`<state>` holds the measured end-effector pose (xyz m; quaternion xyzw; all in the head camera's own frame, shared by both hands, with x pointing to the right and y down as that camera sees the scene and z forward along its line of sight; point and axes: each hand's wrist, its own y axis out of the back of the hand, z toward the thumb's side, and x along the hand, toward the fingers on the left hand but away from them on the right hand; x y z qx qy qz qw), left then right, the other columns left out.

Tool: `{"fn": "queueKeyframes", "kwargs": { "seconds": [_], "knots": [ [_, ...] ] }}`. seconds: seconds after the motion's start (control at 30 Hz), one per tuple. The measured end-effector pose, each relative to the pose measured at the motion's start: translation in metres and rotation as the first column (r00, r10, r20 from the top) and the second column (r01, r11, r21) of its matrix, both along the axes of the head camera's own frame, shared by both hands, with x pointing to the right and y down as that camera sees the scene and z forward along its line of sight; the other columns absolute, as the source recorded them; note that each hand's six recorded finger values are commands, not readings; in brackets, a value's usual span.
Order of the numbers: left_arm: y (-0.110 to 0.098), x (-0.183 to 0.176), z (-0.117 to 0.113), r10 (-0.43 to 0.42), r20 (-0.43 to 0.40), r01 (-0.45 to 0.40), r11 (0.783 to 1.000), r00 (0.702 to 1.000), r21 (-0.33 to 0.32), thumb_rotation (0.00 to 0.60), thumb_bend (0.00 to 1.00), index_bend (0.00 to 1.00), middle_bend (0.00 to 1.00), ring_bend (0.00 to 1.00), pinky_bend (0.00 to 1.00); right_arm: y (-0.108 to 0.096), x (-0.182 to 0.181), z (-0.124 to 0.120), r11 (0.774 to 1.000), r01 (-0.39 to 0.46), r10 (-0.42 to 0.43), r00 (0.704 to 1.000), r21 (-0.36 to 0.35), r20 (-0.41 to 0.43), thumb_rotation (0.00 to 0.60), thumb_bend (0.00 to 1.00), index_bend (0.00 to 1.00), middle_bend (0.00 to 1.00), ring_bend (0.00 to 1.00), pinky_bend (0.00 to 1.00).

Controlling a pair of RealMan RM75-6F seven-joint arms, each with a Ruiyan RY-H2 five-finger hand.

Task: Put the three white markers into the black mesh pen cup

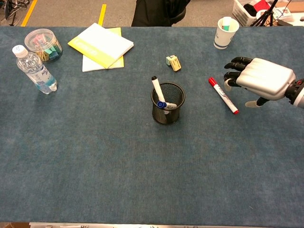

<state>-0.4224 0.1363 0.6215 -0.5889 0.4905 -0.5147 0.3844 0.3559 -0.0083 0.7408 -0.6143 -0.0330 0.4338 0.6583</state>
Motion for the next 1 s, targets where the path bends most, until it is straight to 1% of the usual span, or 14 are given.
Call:
{"fn": "queueKeyframes", "kwargs": {
  "seconds": [0.23,0.4,0.5,0.63,0.77,1.0],
  "knots": [
    [0.001,-0.002,0.000,-0.005,0.002,0.005,1.000,1.000,-0.005,0.600,0.15,0.20,0.18,0.17,0.13,0.003,-0.012,0.020,1.000,0.027,-0.026,1.000,0.009,-0.005,0.600,0.07,0.41,0.30,0.12,0.13],
    [0.001,-0.003,-0.001,-0.009,0.002,0.009,1.000,1.000,-0.004,0.600,0.15,0.20,0.18,0.17,0.13,0.007,-0.018,0.029,0.999,0.046,-0.046,0.999,0.007,-0.003,0.600,0.07,0.41,0.30,0.12,0.13],
    [0.002,-0.005,-0.001,-0.012,0.003,0.012,1.000,1.000,-0.006,0.600,0.15,0.20,0.18,0.17,0.13,0.010,-0.020,0.033,0.998,0.062,-0.062,0.998,0.009,-0.003,0.600,0.11,0.42,0.31,0.12,0.13],
    [0.002,-0.004,0.000,-0.009,0.002,0.009,1.000,1.000,-0.007,0.600,0.15,0.20,0.18,0.17,0.13,0.013,-0.026,0.035,0.998,0.065,-0.065,0.998,0.018,0.017,0.600,0.16,0.44,0.32,0.12,0.13],
    [0.001,-0.004,0.000,-0.009,0.003,0.009,1.000,1.000,-0.008,0.600,0.15,0.20,0.18,0.17,0.13,0.014,-0.029,0.039,0.998,0.055,-0.055,0.998,0.017,0.035,0.600,0.17,0.45,0.32,0.12,0.13],
    [0.001,-0.005,0.000,-0.013,0.005,0.013,1.000,1.000,-0.007,0.600,0.15,0.20,0.18,0.17,0.13,0.017,-0.034,0.044,0.999,0.047,-0.047,0.997,0.005,0.056,0.600,0.28,0.47,0.33,0.14,0.13]
  ]
}}
